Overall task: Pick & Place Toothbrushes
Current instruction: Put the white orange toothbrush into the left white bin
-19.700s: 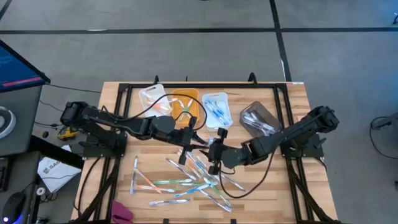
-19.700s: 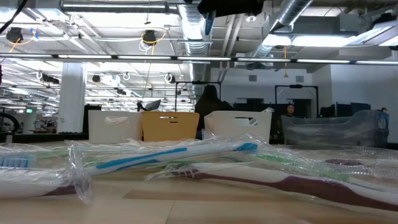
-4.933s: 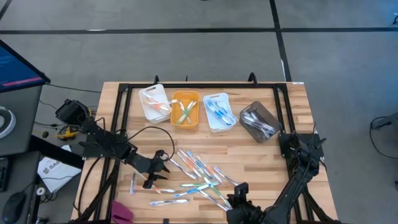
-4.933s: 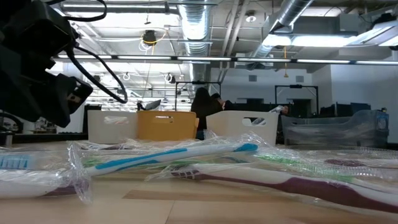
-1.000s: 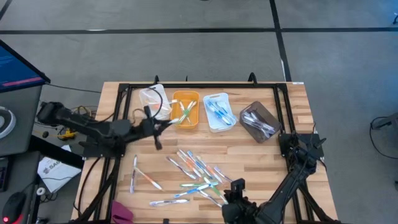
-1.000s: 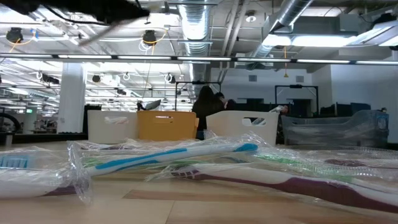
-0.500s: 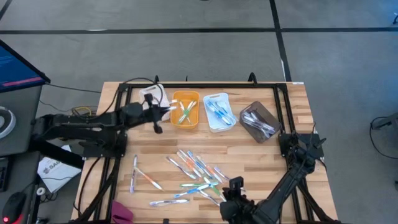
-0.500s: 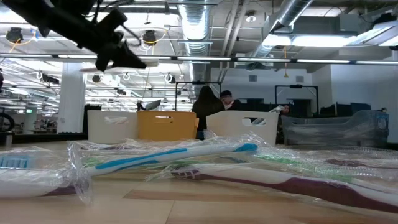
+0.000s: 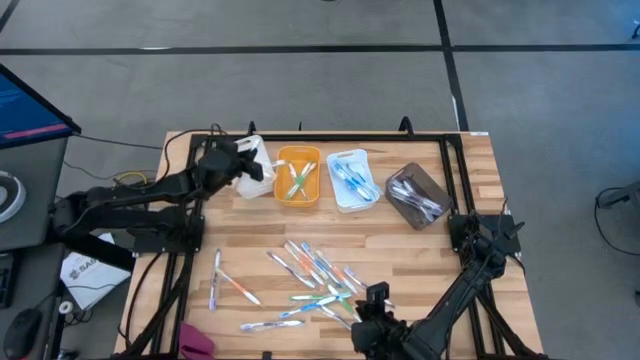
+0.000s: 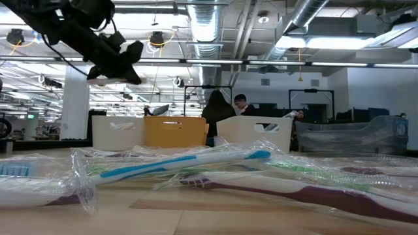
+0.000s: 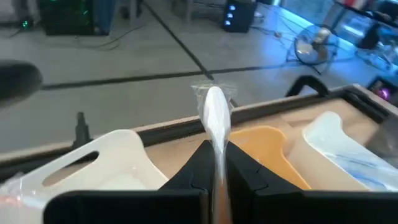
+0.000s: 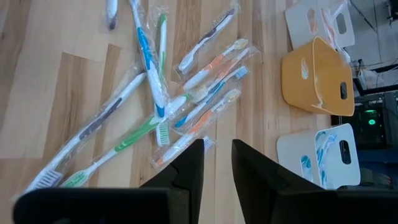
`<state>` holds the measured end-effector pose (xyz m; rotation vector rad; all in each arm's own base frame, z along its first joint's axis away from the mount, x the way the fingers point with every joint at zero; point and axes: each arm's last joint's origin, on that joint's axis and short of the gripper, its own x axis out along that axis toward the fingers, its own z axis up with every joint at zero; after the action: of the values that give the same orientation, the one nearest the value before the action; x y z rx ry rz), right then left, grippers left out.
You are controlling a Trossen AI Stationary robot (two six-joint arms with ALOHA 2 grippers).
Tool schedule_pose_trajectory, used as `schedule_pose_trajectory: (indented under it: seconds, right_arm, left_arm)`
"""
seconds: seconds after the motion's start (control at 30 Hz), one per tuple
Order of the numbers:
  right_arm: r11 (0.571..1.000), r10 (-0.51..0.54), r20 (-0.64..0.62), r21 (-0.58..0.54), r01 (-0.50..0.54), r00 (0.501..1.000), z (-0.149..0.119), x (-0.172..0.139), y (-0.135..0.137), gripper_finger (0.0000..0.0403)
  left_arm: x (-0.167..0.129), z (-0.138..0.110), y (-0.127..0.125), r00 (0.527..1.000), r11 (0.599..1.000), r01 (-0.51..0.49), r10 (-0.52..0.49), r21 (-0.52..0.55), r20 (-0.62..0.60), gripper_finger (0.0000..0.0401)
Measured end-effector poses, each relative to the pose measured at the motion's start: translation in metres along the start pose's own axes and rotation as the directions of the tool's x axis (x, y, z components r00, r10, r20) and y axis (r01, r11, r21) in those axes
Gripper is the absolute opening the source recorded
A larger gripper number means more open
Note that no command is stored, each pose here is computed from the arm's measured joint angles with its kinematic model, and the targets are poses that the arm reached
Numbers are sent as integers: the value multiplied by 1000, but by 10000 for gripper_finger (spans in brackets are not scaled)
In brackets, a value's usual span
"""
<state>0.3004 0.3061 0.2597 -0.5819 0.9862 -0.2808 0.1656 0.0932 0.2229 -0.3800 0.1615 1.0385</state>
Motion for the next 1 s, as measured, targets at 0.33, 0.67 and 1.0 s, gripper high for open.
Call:
schedule_pose_trajectory:
  seconds: [0.33,0.67,1.0]
  right_arm:
    - [1000,0,0,-7,0,1000,0,0,0,75]
    - [1000,-15,11,-18,16,1000,1,1,-1,75]
    - [1000,-14,13,23,14,1000,8,9,-7,75]
  left_arm:
    - [39,-16,4,994,994,-102,101,-44,-32,11]
    - [61,-27,16,979,978,-183,191,97,-73,10]
    - [61,-25,17,981,972,-170,182,162,-64,7]
